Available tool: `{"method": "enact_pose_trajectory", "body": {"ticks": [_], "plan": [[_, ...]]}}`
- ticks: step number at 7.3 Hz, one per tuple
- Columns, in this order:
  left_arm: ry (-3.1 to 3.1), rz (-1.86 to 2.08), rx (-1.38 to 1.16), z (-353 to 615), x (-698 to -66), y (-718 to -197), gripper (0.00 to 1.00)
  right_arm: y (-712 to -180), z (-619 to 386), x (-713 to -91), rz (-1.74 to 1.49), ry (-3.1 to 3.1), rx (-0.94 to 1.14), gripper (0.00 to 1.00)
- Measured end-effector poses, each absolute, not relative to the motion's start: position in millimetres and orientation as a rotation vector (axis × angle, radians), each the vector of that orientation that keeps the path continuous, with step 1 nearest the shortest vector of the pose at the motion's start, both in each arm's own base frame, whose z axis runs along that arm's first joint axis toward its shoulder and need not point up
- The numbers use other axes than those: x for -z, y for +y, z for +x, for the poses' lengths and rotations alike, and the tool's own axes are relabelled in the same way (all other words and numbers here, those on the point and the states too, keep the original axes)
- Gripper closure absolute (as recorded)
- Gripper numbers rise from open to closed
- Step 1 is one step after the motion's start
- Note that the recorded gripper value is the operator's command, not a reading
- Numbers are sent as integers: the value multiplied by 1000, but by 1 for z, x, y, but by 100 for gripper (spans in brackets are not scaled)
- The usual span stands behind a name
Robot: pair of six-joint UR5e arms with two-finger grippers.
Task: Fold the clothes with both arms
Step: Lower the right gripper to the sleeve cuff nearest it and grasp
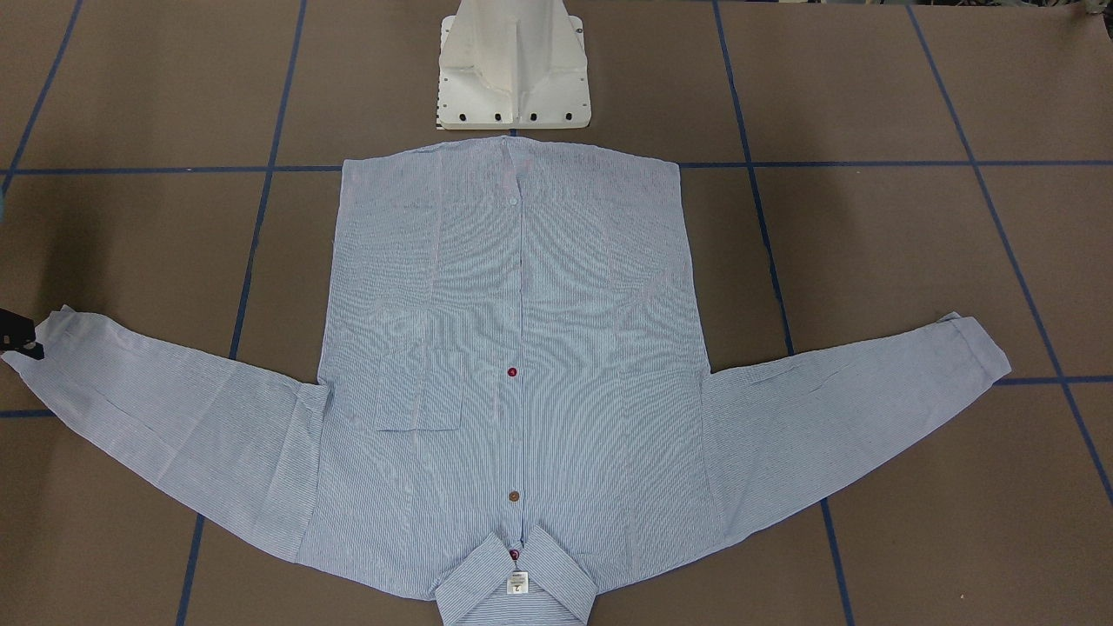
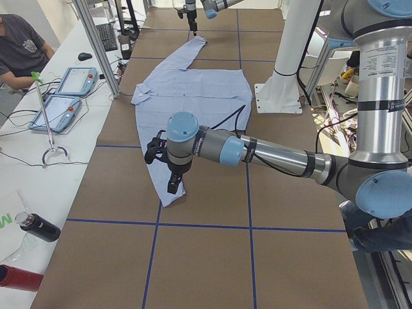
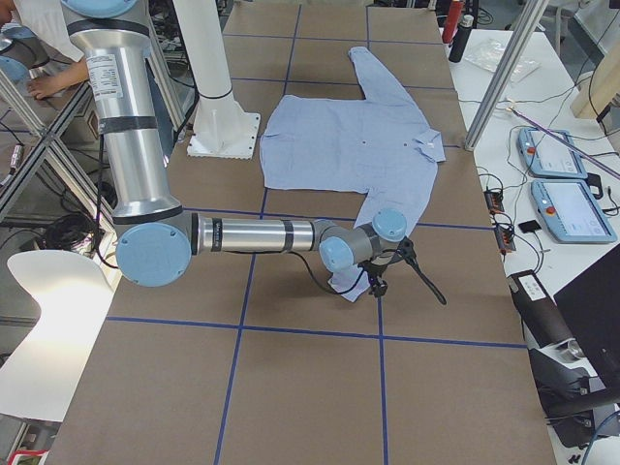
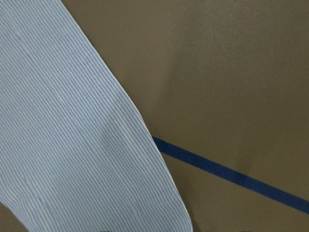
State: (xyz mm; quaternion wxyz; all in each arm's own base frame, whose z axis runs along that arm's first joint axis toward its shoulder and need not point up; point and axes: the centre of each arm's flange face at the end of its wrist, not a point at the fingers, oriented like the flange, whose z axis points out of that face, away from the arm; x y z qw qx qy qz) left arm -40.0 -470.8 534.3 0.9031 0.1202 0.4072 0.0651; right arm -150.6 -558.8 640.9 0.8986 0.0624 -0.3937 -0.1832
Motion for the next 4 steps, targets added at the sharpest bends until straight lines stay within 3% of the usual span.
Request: {"method": "enact_pose_trajectory", "body": {"ticks": [4], "plan": [[843, 251, -136, -40, -533, -471, 0, -555, -153, -665, 102, -815, 428, 23]]}}
